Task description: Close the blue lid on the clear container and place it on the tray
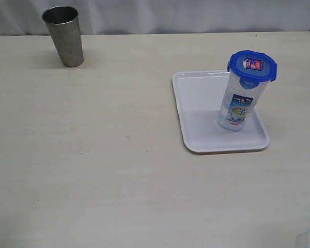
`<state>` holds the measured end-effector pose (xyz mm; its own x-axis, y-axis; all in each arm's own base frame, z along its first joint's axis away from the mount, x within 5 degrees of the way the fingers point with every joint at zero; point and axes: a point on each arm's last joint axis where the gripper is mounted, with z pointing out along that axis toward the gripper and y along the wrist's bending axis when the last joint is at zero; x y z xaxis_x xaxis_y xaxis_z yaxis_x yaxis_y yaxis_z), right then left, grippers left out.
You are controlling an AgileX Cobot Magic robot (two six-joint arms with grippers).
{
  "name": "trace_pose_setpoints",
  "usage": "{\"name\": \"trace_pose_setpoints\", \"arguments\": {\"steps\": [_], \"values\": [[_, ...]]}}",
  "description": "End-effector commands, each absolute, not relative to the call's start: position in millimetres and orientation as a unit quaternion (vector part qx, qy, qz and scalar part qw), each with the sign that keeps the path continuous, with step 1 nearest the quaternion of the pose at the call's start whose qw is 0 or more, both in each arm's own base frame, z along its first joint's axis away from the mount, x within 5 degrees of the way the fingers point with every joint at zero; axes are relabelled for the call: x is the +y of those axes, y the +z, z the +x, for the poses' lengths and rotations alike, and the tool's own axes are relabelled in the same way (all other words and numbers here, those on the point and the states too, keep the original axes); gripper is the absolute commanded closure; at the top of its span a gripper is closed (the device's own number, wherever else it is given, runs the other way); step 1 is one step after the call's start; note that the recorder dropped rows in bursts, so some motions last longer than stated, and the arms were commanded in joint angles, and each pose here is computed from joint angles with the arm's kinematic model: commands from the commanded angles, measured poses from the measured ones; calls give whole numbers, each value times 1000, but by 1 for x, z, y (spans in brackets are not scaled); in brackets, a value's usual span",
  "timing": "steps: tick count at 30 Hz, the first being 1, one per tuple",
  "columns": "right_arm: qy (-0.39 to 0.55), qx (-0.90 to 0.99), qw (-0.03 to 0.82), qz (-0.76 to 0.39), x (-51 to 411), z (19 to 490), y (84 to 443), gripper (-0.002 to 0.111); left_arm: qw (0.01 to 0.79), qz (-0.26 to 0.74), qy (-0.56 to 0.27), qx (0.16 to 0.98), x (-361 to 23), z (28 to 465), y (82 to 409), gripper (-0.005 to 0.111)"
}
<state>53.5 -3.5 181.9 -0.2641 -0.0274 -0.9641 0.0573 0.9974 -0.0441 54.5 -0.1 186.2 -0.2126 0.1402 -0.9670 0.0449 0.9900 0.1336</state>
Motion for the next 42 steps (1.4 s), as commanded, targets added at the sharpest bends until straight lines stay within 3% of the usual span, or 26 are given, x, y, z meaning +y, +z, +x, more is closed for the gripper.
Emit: {"name": "trace_pose_setpoints", "arguments": {"steps": [1, 14, 42], "values": [[-35, 792, 609, 11, -4, 53, 182, 104, 626, 59, 38, 777, 0, 54, 186, 107], [-77, 792, 605, -16, -7, 53, 182, 104, 625, 59, 38, 778, 0, 54, 186, 107], [-56, 794, 605, 2, -6, 53, 182, 104, 625, 60, 40, 778, 0, 54, 186, 107]]}}
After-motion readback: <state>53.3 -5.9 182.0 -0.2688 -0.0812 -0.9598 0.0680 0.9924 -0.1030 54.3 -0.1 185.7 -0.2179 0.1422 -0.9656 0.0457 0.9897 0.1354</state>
